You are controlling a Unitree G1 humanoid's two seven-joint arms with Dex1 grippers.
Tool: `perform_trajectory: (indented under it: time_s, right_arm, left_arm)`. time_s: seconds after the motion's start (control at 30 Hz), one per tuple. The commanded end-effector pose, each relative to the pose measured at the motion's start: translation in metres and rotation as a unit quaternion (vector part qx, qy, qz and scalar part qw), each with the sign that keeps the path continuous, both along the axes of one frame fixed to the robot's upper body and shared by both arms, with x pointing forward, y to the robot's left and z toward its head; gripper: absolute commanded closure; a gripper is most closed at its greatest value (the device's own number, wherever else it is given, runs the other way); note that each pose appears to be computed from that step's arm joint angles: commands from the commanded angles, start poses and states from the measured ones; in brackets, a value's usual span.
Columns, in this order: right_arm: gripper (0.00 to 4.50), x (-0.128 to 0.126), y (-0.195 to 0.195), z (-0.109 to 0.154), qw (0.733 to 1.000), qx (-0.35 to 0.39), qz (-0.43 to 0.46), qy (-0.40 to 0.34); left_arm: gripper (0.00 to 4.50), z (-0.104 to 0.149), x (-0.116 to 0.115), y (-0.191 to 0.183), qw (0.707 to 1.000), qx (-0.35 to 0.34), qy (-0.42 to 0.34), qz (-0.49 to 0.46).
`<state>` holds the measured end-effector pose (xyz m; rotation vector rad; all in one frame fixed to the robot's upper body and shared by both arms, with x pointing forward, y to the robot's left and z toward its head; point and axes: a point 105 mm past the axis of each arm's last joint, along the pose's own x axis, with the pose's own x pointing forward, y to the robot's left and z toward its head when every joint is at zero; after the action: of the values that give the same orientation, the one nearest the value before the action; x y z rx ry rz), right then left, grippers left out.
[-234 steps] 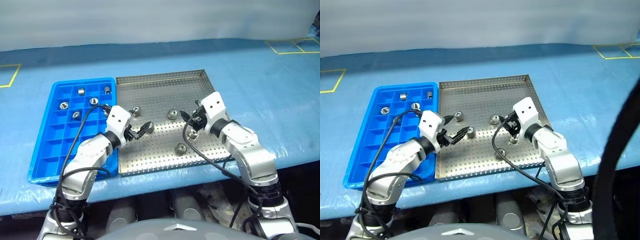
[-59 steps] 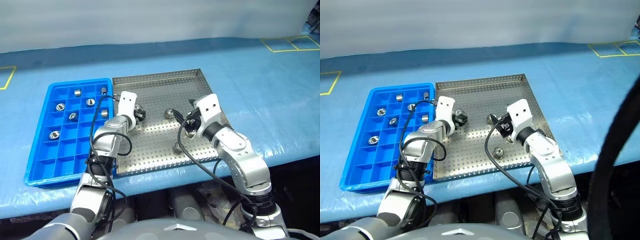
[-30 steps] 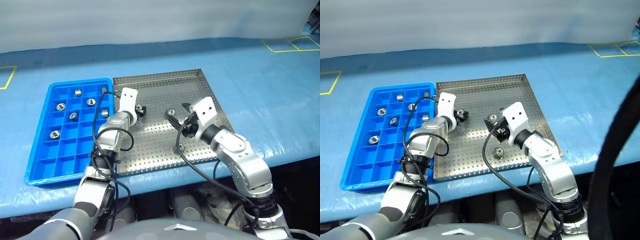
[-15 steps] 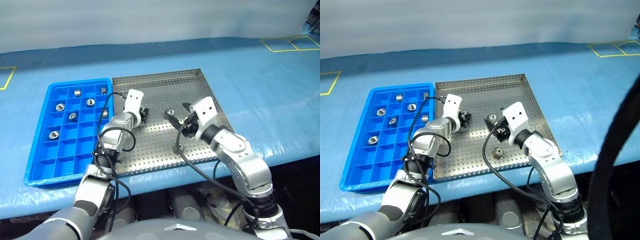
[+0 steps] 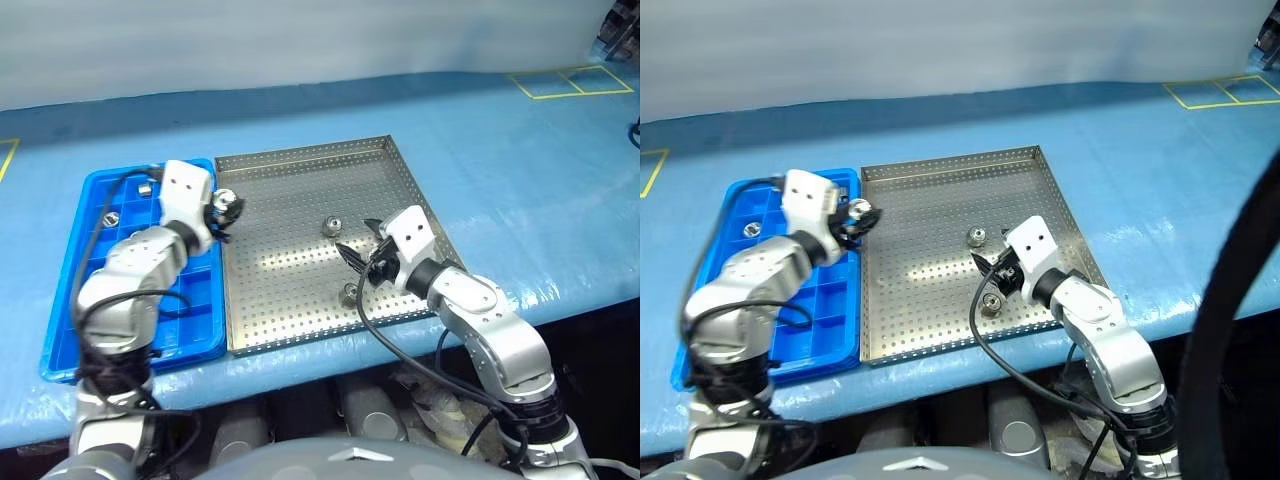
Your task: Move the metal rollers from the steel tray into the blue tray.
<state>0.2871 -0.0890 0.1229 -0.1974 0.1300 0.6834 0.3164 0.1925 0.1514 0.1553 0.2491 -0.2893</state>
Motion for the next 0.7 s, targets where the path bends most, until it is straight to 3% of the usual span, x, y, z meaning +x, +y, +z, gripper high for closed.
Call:
perform_trajectory:
  time_s: [0.03,0.4,0.7]
  right_arm:
    - [0.88,-0.003,0.011,0.009,1.000,0.014,0.023,-0.014]
    - [0.88,-0.003,0.025,0.003,0.998,0.019,0.059,0.004]
    - [0.88,-0.021,0.046,-0.005,0.988,0.013,0.150,0.034]
  left_arm:
    - [2.76,0.007,-0.025,0.015,0.999,0.026,-0.002,0.020]
    - [2.76,0.000,-0.097,0.070,0.988,0.087,0.070,0.109]
    - [2.76,-0.014,-0.128,0.091,0.976,0.080,0.106,0.172]
